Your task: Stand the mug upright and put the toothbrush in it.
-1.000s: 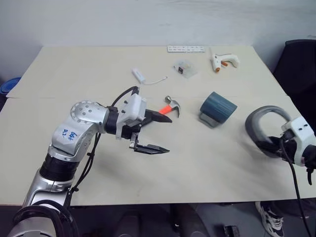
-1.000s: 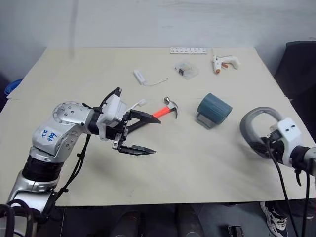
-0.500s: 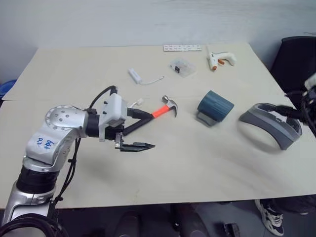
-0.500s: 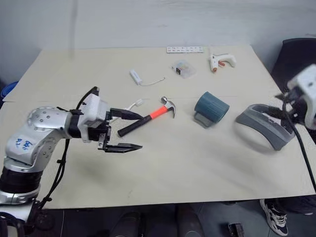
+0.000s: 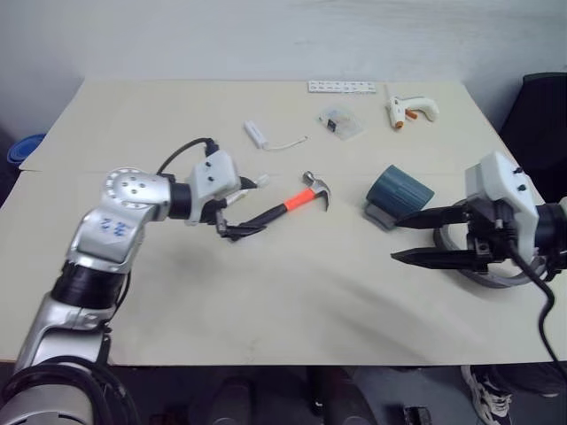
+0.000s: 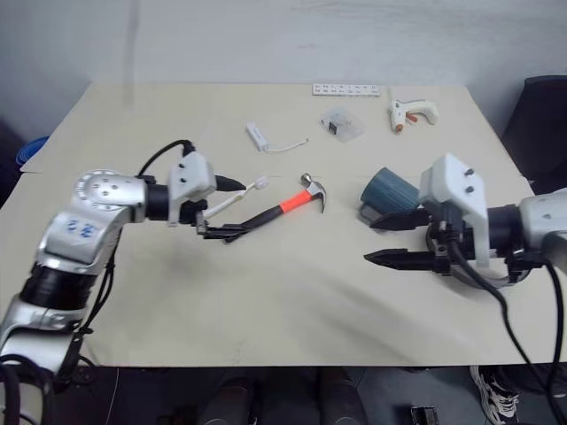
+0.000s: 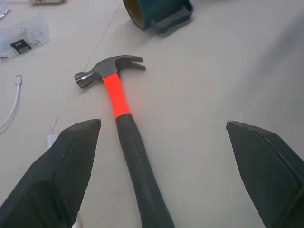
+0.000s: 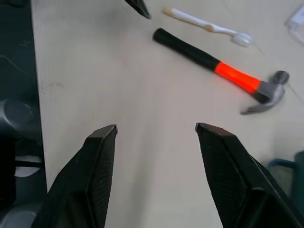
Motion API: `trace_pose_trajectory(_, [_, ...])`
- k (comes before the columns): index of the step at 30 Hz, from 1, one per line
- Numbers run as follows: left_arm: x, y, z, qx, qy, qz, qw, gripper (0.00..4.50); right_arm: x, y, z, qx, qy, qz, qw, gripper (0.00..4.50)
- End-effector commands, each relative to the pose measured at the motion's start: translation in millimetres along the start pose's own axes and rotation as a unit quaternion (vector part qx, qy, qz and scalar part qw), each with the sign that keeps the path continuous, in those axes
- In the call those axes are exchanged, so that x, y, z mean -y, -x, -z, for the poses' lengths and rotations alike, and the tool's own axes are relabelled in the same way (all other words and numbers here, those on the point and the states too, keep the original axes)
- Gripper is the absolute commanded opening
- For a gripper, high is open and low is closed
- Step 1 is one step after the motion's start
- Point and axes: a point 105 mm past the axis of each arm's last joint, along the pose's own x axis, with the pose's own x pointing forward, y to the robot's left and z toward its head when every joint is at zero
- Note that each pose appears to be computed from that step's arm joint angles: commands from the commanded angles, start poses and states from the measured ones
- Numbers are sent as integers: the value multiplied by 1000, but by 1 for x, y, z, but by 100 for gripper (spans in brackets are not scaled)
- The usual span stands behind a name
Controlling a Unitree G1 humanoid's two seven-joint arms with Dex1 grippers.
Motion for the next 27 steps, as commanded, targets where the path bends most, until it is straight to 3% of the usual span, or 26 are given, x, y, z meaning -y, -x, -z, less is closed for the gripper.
trace_pose_trajectory(1, [-16,-15,8,-25,-17,-13,999,450,3,-2,-2,7,16,37,999,275])
trace_pose_trajectory(8, [-35,-59,24,-81,14,-9,997,450,-4,-1,4,19,2,76,997,275])
trace_pose_trajectory(20, [-19,-124,15,-110,25,23,993,450,-6,6,11,31,-15,126,991,275])
trace_pose_trajectory(23, [-18,-127,24,-135,36,12,990,393,-6,6,10,33,-16,131,991,278])
trace_pose_trajectory(27, [-20,-126,33,-153,37,-4,987,285,-5,7,9,33,-15,136,990,278])
